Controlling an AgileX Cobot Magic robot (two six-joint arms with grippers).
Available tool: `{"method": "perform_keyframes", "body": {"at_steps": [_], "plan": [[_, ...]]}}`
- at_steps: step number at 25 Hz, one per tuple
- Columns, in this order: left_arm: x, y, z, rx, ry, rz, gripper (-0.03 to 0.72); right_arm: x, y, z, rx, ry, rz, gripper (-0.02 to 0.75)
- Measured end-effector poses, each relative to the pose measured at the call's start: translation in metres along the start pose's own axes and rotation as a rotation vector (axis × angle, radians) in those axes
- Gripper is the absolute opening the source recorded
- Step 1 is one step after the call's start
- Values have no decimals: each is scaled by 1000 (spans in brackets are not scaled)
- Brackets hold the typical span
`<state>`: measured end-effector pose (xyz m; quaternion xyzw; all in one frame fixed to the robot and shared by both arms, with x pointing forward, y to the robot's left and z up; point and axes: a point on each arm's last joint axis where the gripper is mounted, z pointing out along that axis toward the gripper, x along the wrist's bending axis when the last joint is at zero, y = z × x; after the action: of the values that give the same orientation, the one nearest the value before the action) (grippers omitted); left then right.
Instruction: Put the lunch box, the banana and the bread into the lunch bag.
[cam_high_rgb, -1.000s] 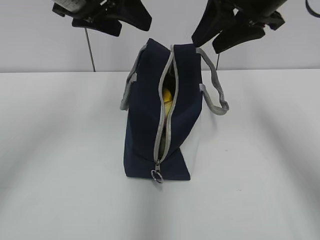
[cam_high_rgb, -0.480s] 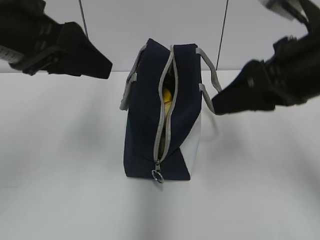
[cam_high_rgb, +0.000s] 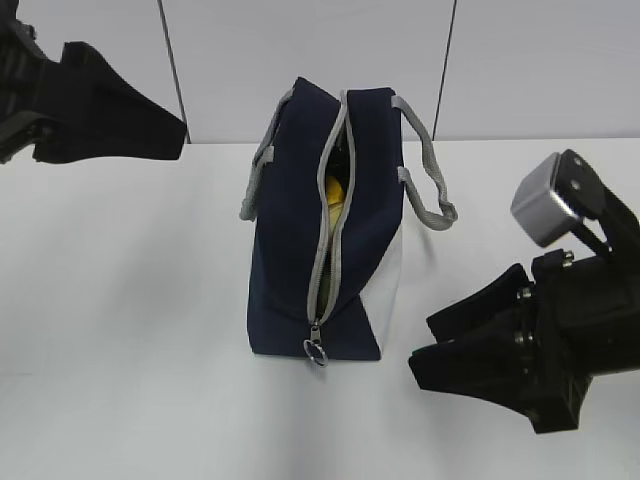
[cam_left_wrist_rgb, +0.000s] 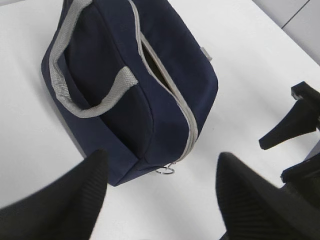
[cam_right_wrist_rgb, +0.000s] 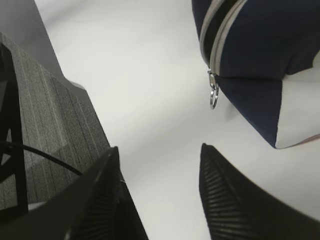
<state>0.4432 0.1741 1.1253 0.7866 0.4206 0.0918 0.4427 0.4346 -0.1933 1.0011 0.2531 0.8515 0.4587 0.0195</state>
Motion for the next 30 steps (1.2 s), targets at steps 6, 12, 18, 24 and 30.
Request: {"method": "perform_keyframes", "body": {"at_steps": [6,12,18,24,30], "plan": [[0,0,0,-2,0,7,465,-7,-4,11,-38,9,16,381],[0,0,0,-2,0,8,452,-14,-2,19,-106,17,144,381],[0,0,0,0,3,13,448,-25,-16,34,-53,41,148,381],[1,0,0,2,9,22,442,-35,-30,57,-84,119,82,382],[1,0,0,5,10,24,435,-48,-46,79,-109,119,4,382]]}}
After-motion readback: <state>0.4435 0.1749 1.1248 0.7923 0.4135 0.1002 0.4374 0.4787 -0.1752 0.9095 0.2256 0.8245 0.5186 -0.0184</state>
